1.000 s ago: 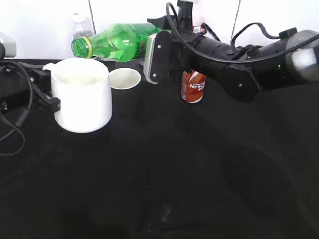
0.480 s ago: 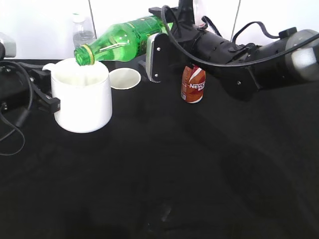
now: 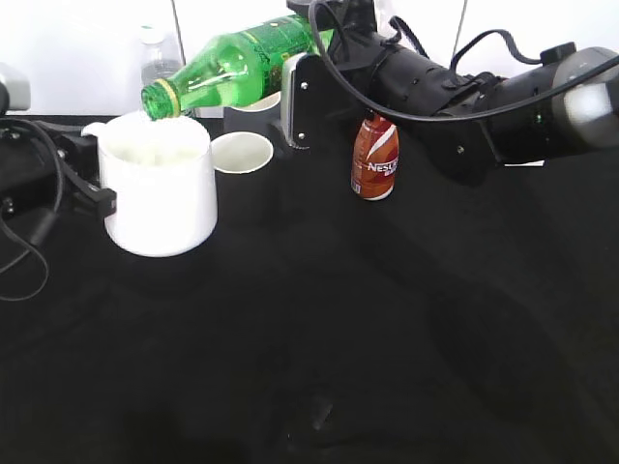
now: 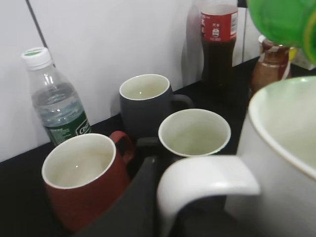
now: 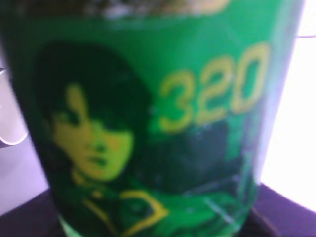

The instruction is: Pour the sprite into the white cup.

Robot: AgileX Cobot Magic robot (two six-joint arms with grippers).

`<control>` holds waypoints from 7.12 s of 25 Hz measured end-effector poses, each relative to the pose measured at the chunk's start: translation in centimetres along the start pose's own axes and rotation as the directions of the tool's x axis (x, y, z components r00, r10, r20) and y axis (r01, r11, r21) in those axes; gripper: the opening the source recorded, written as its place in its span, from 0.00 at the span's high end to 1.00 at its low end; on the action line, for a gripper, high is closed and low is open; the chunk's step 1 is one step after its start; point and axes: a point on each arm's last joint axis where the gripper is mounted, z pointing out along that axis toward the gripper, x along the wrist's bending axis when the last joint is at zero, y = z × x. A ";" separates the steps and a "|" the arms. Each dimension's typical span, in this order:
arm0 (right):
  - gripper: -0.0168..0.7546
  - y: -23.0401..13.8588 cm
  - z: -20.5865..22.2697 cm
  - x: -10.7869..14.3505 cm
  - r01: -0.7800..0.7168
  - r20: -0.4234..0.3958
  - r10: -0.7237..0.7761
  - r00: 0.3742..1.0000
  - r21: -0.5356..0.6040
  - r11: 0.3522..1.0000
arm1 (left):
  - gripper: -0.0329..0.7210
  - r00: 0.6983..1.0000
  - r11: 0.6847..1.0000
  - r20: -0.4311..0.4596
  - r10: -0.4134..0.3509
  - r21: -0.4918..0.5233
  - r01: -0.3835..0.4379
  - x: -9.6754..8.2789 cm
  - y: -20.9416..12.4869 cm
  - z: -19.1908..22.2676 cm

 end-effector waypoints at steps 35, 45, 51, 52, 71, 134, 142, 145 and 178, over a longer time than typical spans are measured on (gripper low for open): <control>0.45 0.0 0.0 -0.1 -0.693 0.009 0.693 0.721 -0.004 0.721 | 0.90 0.989 0.984 -0.107 -0.104 -0.153 0.087 1.1 1.2 -0.2; 0.45 0.8 -1.4 0.1 -0.987 -0.074 0.990 0.120 0.102 0.128 | 0.90 0.804 0.968 -0.559 -0.204 -0.236 0.082 14.8 -1.1 -1.7; 0.45 1.0 -3.2 -0.2 -0.984 -0.073 0.992 0.105 0.136 0.115 | 0.90 0.816 0.968 -0.528 -0.233 -0.204 0.145 20.2 -8.1 7.2; 0.45 1.0 -3.2 -0.1 -0.984 -0.073 0.992 0.106 0.138 0.115 | 0.90 0.827 0.970 -0.513 -0.230 -0.192 0.151 20.7 -9.6 8.6; 0.45 1.0 -3.2 0.0 -0.983 -0.071 0.992 0.104 0.146 0.114 | 0.56 0.858 0.961 -0.441 -0.264 -0.199 0.193 16.9 -12.3 9.1; 0.26 3.7 -41.9 -10.2 -0.664 0.498 0.863 0.086 0.674 -0.323 | 0.38 0.896 0.846 -0.316 -0.313 0.335 0.414 -6.0 3.4 -29.1; 0.27 3.3 -41.1 -9.8 -0.725 0.498 0.864 0.075 0.622 -0.296 | 0.39 0.944 0.909 -0.276 -0.179 0.322 0.267 -5.7 3.8 -28.8; 0.27 3.3 -41.1 -9.8 -0.727 0.498 0.864 0.075 0.621 -0.295 | 0.39 0.945 0.928 -0.276 -0.174 0.276 0.252 -5.5 3.6 -28.0; 0.30 5.2 -44.2 -10.3 -0.877 0.651 0.756 0.066 0.399 -0.267 | 0.60 0.854 0.938 -0.479 -0.205 0.152 0.311 -6.1 3.3 -29.1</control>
